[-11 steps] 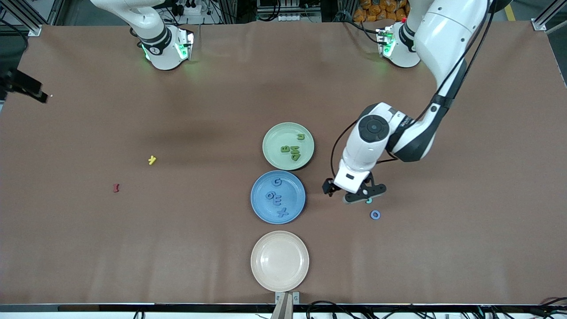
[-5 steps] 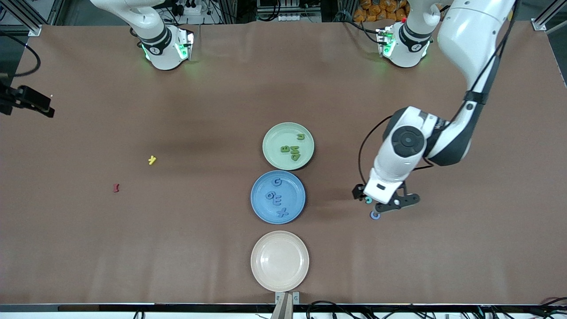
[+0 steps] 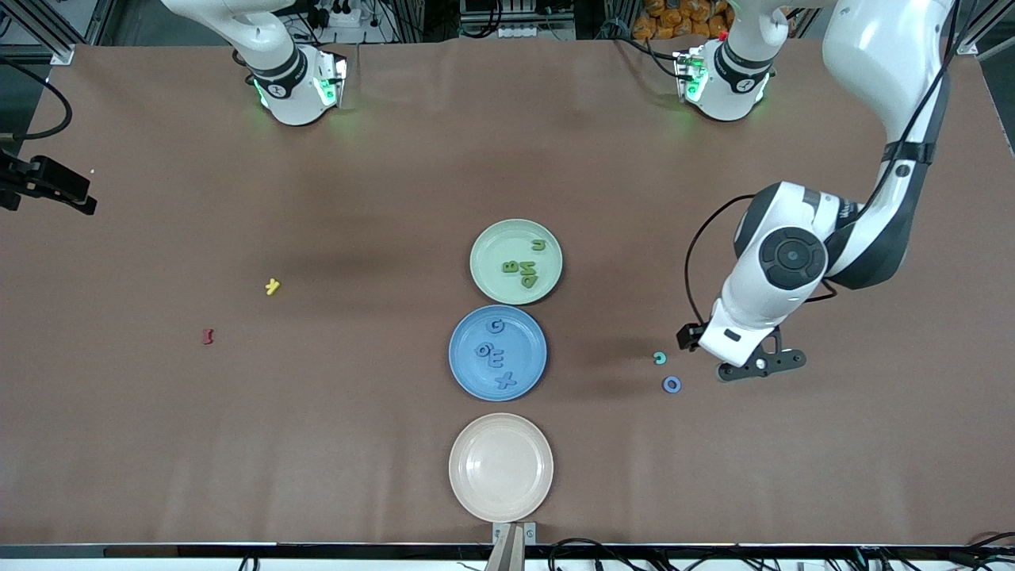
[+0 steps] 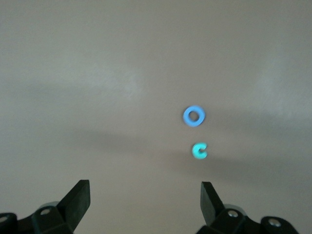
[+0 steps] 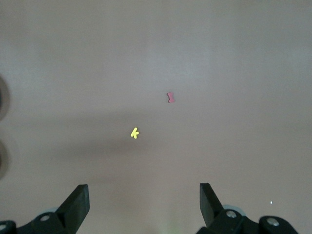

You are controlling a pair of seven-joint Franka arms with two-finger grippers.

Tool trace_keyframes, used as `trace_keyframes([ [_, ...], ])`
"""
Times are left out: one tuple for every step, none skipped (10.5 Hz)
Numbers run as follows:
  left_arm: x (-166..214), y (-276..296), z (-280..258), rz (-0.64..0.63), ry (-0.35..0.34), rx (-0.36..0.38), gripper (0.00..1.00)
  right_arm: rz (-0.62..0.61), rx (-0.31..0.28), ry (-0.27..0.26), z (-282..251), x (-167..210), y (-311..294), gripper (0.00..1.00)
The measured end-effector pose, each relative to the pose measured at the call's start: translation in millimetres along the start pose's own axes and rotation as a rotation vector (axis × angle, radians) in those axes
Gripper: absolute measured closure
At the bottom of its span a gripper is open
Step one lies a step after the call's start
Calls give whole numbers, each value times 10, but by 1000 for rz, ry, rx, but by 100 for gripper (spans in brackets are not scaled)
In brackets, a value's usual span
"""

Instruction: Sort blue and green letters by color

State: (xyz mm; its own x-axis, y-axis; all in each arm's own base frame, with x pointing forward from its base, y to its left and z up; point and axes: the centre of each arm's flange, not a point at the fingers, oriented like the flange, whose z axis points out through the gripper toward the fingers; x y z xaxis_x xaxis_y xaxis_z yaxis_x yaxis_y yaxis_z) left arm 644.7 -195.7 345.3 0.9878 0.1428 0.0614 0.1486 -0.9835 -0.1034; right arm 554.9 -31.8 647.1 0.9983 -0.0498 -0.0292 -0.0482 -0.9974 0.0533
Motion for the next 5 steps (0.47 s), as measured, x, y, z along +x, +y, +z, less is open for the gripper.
trace_keyframes([
  [-15, -100, -126, 31, -34, 2, 0, -13, 1, 0, 0, 3, -67, 0],
  [-1, -275, -347, 60, -62, -31, 0, -26, 2, -3, 15, 12, -136, 0],
  [32, -563, -635, 73, -78, -79, 0, -33, 2, -7, 36, 25, -172, 0],
  [45, -868, -928, 82, -76, -112, 0, -34, 2, -9, 47, 32, -178, 0],
  [29, -1091, -1184, 78, -60, -125, 0, -33, 2, -7, 46, 33, -177, 0],
])
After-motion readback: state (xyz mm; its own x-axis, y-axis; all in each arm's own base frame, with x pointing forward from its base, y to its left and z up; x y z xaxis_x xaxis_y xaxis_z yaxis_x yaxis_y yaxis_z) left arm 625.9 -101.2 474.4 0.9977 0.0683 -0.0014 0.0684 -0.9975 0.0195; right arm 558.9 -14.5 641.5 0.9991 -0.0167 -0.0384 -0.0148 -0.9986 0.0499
